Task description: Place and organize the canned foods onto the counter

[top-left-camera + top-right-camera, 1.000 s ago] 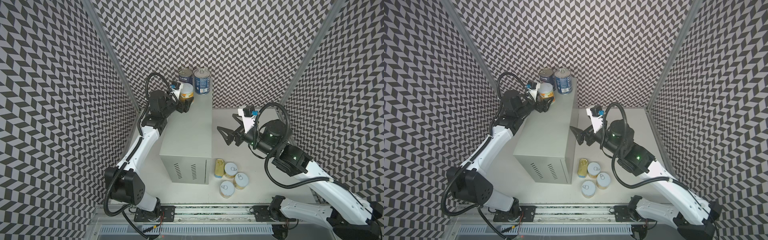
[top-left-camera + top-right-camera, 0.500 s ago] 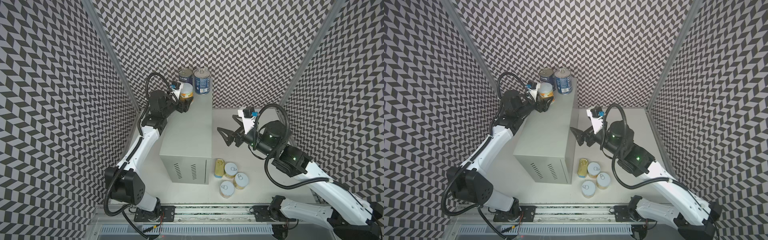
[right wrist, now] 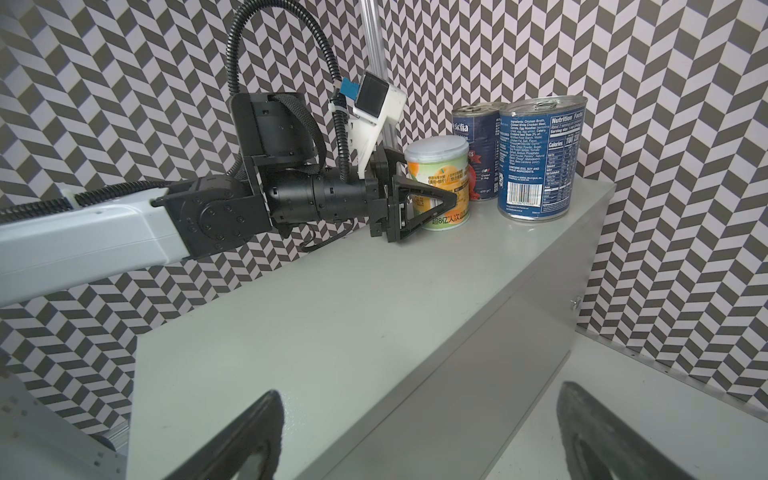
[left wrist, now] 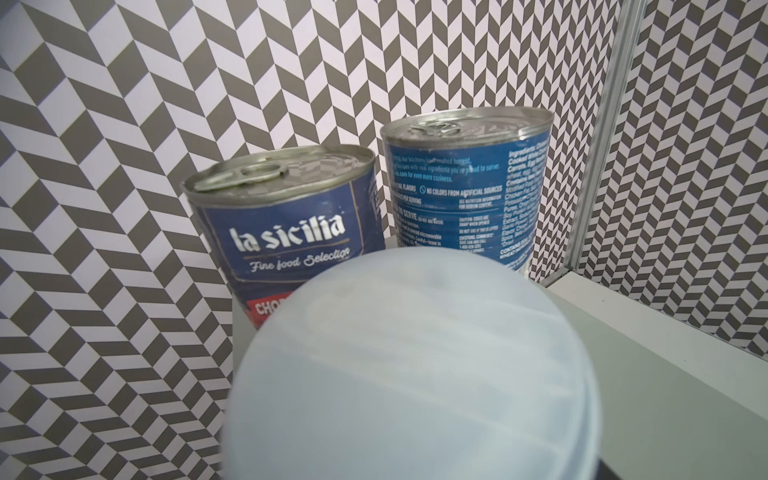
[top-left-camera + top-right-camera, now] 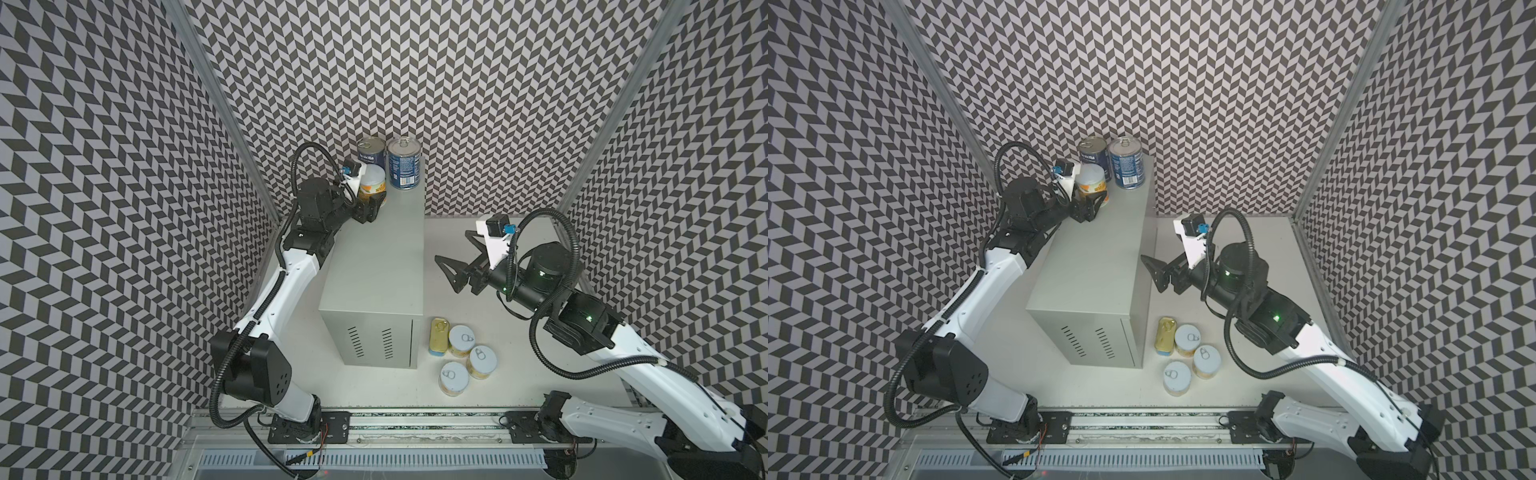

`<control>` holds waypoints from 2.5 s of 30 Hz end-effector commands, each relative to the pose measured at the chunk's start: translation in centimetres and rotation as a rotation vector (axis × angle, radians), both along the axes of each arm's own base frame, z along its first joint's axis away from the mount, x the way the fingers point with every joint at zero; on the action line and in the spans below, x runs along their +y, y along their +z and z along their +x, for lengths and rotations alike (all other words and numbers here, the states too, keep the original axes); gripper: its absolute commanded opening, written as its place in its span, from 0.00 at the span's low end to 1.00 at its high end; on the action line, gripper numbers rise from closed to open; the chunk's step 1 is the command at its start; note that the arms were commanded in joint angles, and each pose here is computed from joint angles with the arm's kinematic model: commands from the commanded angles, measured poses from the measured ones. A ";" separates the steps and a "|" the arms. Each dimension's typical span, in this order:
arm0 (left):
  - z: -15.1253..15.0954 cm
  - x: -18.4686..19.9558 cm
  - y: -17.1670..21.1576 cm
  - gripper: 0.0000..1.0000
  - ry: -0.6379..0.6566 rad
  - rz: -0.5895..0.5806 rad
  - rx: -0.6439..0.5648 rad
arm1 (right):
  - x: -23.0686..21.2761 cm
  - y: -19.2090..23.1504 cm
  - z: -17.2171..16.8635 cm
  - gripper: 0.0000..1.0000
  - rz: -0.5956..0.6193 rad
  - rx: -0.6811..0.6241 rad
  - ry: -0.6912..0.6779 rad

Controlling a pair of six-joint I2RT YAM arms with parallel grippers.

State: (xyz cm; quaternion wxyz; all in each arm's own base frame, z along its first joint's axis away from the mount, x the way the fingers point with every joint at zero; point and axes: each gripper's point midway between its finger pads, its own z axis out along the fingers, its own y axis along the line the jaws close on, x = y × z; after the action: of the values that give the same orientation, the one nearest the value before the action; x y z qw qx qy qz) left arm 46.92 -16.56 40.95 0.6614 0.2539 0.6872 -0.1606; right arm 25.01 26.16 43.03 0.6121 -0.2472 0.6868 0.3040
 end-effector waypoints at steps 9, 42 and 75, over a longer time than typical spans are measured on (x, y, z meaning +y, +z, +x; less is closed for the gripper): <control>-0.7 0.2 1.9 0.97 -0.005 -0.004 -0.040 | -0.4 2.0 -0.8 0.99 0.053 -0.050 0.016; -5.4 3.3 -0.9 1.00 0.128 -0.137 0.096 | 0.2 2.2 1.9 0.99 0.014 -0.007 -0.076; -2.4 1.0 -1.6 1.00 0.080 -0.103 0.128 | 0.8 0.9 2.9 0.99 -0.003 0.009 -0.095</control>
State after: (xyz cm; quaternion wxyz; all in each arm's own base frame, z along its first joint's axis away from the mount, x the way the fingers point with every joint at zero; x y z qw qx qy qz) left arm 44.01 -15.38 39.16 0.6370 0.1862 0.7230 -0.1916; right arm 28.49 27.46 42.32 0.6014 -0.2197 0.7209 0.2651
